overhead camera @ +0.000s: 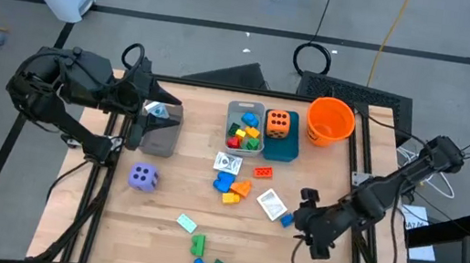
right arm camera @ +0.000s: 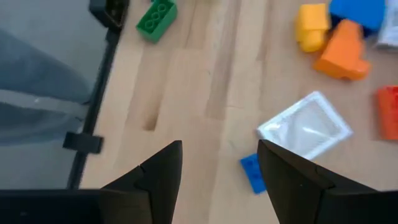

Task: Pick & Place Toys
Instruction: Put the blue game piece into the gray bin

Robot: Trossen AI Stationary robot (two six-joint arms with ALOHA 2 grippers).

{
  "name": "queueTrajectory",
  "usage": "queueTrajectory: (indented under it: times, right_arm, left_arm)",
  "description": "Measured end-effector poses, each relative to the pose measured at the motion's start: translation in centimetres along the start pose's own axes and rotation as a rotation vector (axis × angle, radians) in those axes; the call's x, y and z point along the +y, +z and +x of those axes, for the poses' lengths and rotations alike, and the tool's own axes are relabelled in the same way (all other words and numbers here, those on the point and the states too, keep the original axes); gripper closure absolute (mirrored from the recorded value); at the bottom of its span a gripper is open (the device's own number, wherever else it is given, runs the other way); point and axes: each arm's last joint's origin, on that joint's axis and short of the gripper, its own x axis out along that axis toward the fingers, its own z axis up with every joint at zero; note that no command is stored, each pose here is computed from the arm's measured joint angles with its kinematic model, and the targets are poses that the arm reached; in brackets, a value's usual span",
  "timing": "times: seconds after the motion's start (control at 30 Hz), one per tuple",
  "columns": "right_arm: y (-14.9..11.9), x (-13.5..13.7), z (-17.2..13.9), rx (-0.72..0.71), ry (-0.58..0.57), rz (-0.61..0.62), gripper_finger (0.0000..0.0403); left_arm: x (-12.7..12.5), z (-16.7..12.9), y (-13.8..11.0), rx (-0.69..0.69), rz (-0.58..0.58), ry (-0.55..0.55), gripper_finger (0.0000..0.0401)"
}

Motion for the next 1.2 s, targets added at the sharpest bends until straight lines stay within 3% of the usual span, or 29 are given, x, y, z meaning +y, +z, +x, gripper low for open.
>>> queueTrajectory:
  times: [0.17, 0.4, 0.73, 1.2]
  right_arm:
    - [-0.4, -0.2, 1.1, -0.010, 0.054, -0.050, 0.0202]
    - [-2.6, -1.3, 3.5, 0.043, 0.022, -0.175, 0.0202]
    - [-5.3, -4.6, 7.1, 0.034, -0.032, -0.102, 0.0202]
    - [-8.5, -6.5, 9.2, 0.069, -0.035, -0.084, 0.0202]
  left_arm:
    - [0.0, 0.0, 0.0, 0.000, 0.000, 0.000, 0.0169]
    - [0.0, 0.0, 0.0, 0.000, 0.000, 0.000, 0.0169]
    - [0.0, 0.0, 0.0, 0.000, 0.000, 0.000, 0.0169]
    - [0.0, 0.0, 0.0, 0.000, 0.000, 0.000, 0.0169]
